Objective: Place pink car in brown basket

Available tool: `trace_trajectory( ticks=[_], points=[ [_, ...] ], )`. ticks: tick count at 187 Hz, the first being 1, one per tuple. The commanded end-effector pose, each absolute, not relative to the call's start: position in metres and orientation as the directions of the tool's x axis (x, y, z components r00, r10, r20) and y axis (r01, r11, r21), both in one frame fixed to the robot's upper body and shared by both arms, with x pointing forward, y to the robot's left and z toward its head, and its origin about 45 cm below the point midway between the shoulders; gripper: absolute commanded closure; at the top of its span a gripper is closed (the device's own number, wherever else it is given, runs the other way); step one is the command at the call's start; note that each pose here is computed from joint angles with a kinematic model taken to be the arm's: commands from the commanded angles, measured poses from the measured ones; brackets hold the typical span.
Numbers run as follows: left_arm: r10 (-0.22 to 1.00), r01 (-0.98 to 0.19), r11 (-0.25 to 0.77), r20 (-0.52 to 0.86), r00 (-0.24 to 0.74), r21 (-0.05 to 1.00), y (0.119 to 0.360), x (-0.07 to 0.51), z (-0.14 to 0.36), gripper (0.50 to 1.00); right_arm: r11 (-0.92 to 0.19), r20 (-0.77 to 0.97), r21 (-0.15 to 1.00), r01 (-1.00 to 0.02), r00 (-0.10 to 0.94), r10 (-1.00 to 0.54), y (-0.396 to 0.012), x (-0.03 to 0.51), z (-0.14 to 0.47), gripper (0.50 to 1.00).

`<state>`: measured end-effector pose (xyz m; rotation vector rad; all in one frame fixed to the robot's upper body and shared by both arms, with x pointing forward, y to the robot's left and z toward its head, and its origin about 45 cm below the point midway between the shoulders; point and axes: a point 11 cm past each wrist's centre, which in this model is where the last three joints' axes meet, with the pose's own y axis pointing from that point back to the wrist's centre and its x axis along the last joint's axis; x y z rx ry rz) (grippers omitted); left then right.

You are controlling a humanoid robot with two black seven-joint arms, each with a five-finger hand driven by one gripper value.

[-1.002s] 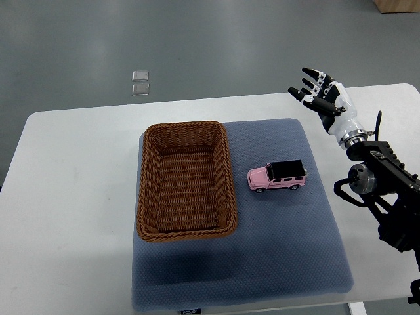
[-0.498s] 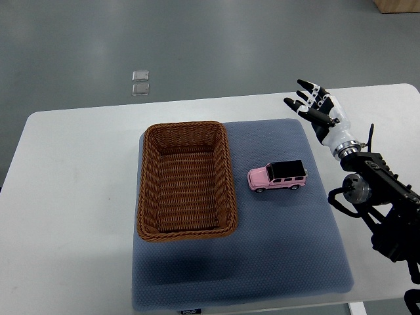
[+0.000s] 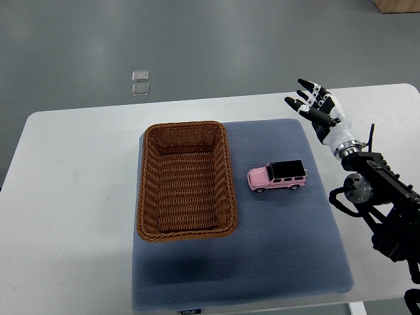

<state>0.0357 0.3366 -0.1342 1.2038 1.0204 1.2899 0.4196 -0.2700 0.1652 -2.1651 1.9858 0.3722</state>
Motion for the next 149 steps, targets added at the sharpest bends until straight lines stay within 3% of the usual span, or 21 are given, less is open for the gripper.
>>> trace_trajectory(
  ticks=[1, 95, 117, 149],
  points=[
    [0.994, -0.136, -0.086, 0.094, 0.056, 0.987, 0.336, 0.036, -0.134, 0.5, -0.092, -0.299, 0.034, -0.995, 0.077, -0.951, -0.27, 0.42, 0.166, 0.579],
    [0.994, -0.136, -0.089, 0.097, 0.055, 0.987, 0.337, 0.035, -0.134, 0.5, -0.126, -0.267, 0.02, -0.992, 0.116, -0.957, -0.269, 0.42, 0.169, 0.579],
    [0.994, -0.137, -0.087, 0.096, 0.057, 0.987, 0.337, 0.036, -0.134, 0.5, -0.193, -0.179, -0.001, -0.981, 0.19, -0.965, -0.274, 0.42, 0.175, 0.579],
    [0.994, -0.135, -0.089, 0.097, 0.058, 0.987, 0.337, 0.035, -0.134, 0.5, -0.362, 0.079, -0.022, -0.932, 0.359, -0.93, -0.283, 0.413, 0.186, 0.581]
  ],
)
